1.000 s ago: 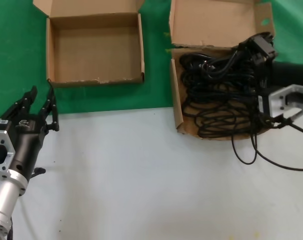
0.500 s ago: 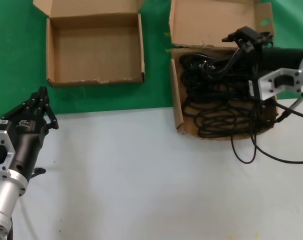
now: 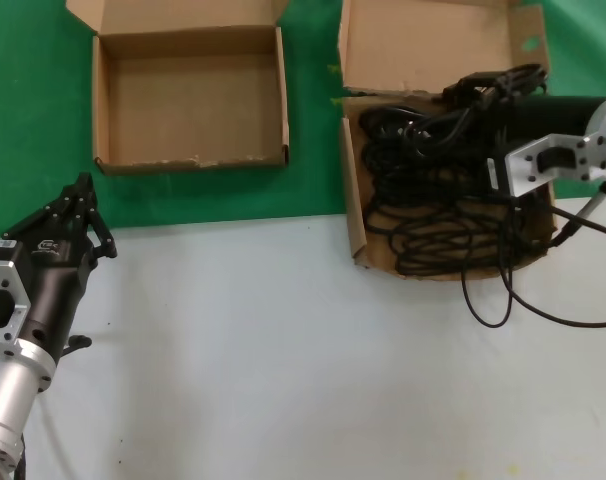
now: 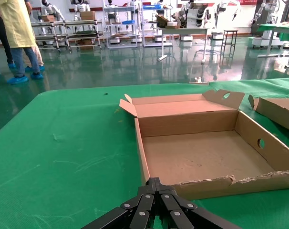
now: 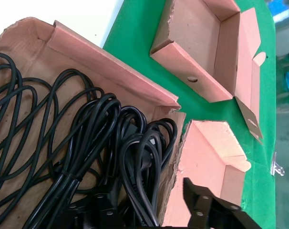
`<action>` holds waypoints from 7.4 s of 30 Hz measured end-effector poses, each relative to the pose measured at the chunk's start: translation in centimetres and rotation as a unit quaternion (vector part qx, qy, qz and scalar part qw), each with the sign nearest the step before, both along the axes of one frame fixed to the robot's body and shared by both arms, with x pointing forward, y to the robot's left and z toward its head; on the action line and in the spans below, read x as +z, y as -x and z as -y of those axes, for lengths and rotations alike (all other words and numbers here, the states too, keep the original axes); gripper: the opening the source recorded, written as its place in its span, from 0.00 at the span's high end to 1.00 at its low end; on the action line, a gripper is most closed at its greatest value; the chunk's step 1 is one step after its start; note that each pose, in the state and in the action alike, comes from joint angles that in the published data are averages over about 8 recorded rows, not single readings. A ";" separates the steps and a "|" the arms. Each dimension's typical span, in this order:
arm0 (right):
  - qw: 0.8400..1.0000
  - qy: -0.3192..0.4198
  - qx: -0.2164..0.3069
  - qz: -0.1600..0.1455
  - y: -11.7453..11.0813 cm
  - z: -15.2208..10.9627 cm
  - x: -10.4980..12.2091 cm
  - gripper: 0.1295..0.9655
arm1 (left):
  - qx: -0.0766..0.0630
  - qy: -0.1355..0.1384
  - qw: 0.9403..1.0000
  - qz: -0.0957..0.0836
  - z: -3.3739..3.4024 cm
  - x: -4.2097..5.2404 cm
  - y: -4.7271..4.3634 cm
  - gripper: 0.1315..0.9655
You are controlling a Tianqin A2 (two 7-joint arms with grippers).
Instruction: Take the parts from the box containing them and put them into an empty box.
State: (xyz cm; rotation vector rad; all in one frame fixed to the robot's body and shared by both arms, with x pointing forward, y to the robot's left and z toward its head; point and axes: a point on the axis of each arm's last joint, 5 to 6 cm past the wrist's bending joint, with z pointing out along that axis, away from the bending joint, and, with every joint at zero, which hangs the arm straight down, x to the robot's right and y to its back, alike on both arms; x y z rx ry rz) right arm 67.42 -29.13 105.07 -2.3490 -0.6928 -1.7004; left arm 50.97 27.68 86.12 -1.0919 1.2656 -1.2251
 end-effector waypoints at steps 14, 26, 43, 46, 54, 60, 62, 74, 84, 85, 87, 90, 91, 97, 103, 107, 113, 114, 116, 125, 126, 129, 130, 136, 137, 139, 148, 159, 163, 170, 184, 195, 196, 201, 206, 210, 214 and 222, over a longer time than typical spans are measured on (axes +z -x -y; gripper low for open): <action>1.000 -0.005 -0.004 -0.006 -0.3 -0.7 -0.4 0.75 | 0.000 0.000 1.000 0.000 0.00 0.00 0.00 0.98; 0.999 -0.023 -0.002 0.036 1.8 -1.4 2.7 0.91 | 0.000 0.000 1.000 0.000 0.00 0.00 0.00 0.98; 0.987 -0.109 0.079 0.092 5.1 -10.0 9.0 0.94 | 0.000 0.000 1.000 0.000 0.00 0.00 0.00 0.98; 0.984 -0.114 0.096 0.095 4.6 -12.3 8.6 0.94 | 0.000 0.000 1.000 0.000 0.00 0.00 0.00 0.98; 0.980 -0.119 0.125 0.099 3.0 -17.3 6.9 0.94 | 0.000 0.000 1.000 0.000 0.00 0.00 0.00 0.98; 0.979 -0.123 0.134 0.093 1.5 -20.1 4.8 0.94 | 0.000 0.000 1.000 0.000 0.00 0.00 0.00 0.98; 0.979 -0.124 0.135 0.090 1.0 -20.8 4.1 0.93 | 0.000 0.000 1.000 0.000 0.00 0.00 0.00 0.98; 0.981 -0.127 0.124 0.081 -1.6 -22.7 1.1 0.85 | 0.000 0.000 1.000 0.000 0.00 0.00 0.00 0.98; 0.977 -0.155 0.106 0.097 -1.8 -21.6 1.5 0.75 | 0.000 0.000 1.000 0.000 0.00 0.00 0.00 0.98; 0.976 -0.162 0.105 0.099 -1.7 -21.5 1.6 0.73 | 0.000 0.000 1.000 0.000 0.00 0.00 0.00 0.98; 0.973 -0.178 0.102 0.103 -1.4 -21.0 2.0 0.68 | 0.000 0.000 1.000 0.000 0.00 0.00 0.00 0.98; 0.967 -0.210 0.098 0.108 -0.7 -20.3 2.5 0.64 | 0.000 0.000 1.000 0.000 0.00 0.00 0.00 0.98; 0.964 -0.223 0.097 0.109 -0.5 -20.0 2.6 0.61 | 0.000 0.000 1.000 0.000 0.00 0.00 0.00 0.98; 0.941 -0.309 0.089 0.106 1.1 -17.8 1.8 0.42 | 0.000 0.000 1.000 0.000 0.00 0.00 0.00 0.98; 0.920 -0.371 0.079 0.102 2.1 -15.9 -0.3 0.29 | 0.000 0.000 1.000 0.000 0.00 0.00 0.00 0.98; 0.911 -0.393 0.075 0.100 2.4 -15.1 -1.5 0.18 | 0.000 0.000 1.000 0.000 0.00 0.00 0.00 0.98; 0.907 -0.402 0.073 0.099 2.5 -14.7 -2.1 0.10 | 0.000 0.000 1.000 0.000 0.00 0.00 0.00 0.98; 0.907 -0.402 0.073 0.099 2.5 -14.7 -2.1 0.09 | 0.000 0.000 1.000 0.000 0.00 0.00 0.00 0.98; 0.907 -0.402 0.073 0.099 2.5 -14.7 -2.1 0.05 | 0.000 0.000 1.000 0.000 0.00 0.00 0.00 0.97; 0.905 -0.409 0.068 0.095 2.6 -14.5 -2.4 0.02 | 0.000 0.000 1.000 0.000 0.00 -0.01 0.01 0.94; 0.904 -0.412 0.066 0.094 2.6 -14.4 -2.6 0.01 | 0.000 0.000 1.000 0.000 -0.01 -0.02 0.02 0.93; 0.899 -0.425 0.058 0.087 2.9 -14.1 -3.2 0.00 | 0.001 0.000 1.000 0.000 -0.02 -0.03 0.04 0.90; 0.897 -0.429 0.055 0.084 2.9 -13.9 -3.4 0.00 | 0.001 0.000 1.000 -0.001 -0.02 -0.04 0.04 0.89; 0.884 -0.462 0.032 0.067 3.6 -12.9 -4.9 0.00 | 0.002 0.000 1.000 -0.001 -0.05 -0.08 0.10 0.79; 0.881 -0.467 0.028 0.064 3.7 -12.7 -5.2 0.00 | 0.003 0.000 1.000 -0.001 -0.05 -0.09 0.11 0.77; 0.876 -0.479 0.020 0.059 4.0 -12.4 -5.8 0.00 | 0.003 0.000 1.000 -0.001 -0.06 -0.11 0.13 0.73; 0.849 -0.527 -0.018 0.034 5.3 -10.7 -8.2 0.00 | 0.005 0.000 1.000 -0.002 -0.11 -0.18 0.21 0.49; 0.811 -0.582 -0.067 0.007 7.1 -8.7 -11.1 0.00 | 0.008 0.001 1.000 -0.004 -0.16 -0.27 0.32 0.23; 0.796 -0.600 -0.084 -0.001 7.9 -8.0 -12.0 0.00 | 0.009 0.001 1.000 -0.004 -0.18 -0.31 0.36 0.21; 0.768 -0.630 -0.115 -0.014 9.3 -6.7 -13.7 0.00 | 0.011 0.001 1.000 -0.005 -0.21 -0.36 0.43 0.08; 0.709 -0.682 -0.176 -0.033 12.4 -4.1 -16.6 0.00 | 0.014 0.001 1.000 -0.007 -0.28 -0.48 0.57 0.00; 0.661 -0.716 -0.222 -0.043 15.1 -2.2 -18.6 0.00 | 0.017 0.001 1.000 -0.008 -0.34 -0.57 0.68 0.00; 0.657 -0.718 -0.226 -0.043 15.3 -2.0 -18.7 0.00 | 0.017 0.001 1.000 -0.008 -0.34 -0.58 0.69 0.00; 0.645 -0.725 -0.236 -0.044 15.9 -1.6 -19.1 0.00 | 0.017 0.001 1.000 -0.008 -0.35 -0.59 0.71 0.00; 0.644 -0.726 -0.237 -0.044 16.0 -1.5 -19.2 0.00 | 0.017 0.001 1.000 -0.008 -0.35 -0.60 0.72 0.00; 0.644 -0.726 -0.237 -0.044 16.0 -1.5 -19.2 0.00 | 0.017 0.001 1.000 -0.008 -0.35 -0.60 0.72 0.00; 0.644 -0.726 -0.237 -0.044 16.0 -1.5 -19.2 0.00 | 0.017 0.001 1.000 -0.008 -0.35 -0.60 0.72 0.00; 0.644 -0.726 -0.237 -0.044 16.0 -1.5 -19.2 0.00 | 0.017 0.001 1.000 -0.008 -0.35 -0.60 0.72 0.00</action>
